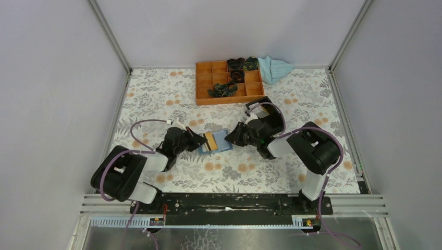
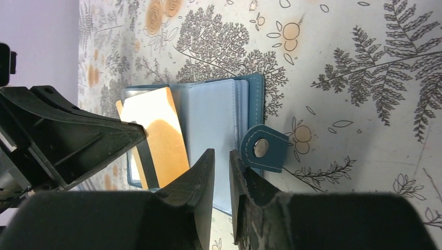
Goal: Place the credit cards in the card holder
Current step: Insert the credit card into the card holder.
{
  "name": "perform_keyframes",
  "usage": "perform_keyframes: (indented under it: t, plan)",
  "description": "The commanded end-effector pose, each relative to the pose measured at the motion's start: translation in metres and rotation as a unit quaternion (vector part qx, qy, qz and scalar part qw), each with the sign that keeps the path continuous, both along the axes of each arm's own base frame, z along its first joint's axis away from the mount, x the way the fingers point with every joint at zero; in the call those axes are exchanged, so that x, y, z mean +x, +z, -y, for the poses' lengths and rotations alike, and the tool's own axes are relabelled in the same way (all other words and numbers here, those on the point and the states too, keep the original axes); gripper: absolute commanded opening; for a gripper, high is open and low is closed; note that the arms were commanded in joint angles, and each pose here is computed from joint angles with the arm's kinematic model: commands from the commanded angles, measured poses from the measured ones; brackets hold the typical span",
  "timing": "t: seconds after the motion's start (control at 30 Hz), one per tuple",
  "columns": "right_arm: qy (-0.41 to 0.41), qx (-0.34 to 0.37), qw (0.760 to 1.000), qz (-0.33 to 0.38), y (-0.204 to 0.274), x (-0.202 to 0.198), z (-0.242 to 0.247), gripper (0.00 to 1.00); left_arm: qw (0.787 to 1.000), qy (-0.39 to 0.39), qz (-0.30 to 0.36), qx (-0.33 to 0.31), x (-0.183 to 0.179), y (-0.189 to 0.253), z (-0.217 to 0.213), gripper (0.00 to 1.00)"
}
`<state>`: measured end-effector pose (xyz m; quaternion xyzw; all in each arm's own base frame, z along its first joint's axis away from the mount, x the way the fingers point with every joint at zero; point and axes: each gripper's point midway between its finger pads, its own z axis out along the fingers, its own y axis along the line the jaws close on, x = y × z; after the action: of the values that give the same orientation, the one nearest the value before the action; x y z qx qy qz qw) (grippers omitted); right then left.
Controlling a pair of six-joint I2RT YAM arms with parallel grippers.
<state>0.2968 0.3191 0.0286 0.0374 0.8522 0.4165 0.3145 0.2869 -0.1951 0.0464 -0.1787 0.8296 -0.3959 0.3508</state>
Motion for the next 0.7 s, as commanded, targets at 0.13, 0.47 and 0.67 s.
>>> perform_keyframes:
  t: [0.13, 0.47, 0.67]
  plan:
    - [-0.002, -0.043, 0.999, 0.023, 0.006, 0.009, -0.001, 0.23, 1.000, -0.003, -0.017, 0.016, 0.001, -0.014, -0.001, 0.02]
    - [0.005, -0.069, 0.998, 0.010, -0.004, 0.006, -0.003, 0.22, 1.000, -0.007, -0.025, 0.005, 0.001, -0.020, 0.003, 0.03]
    - [0.005, -0.073, 0.997, 0.007, -0.006, 0.007, -0.003, 0.22, 1.000, -0.008, -0.026, 0.001, 0.000, -0.022, 0.005, 0.03]
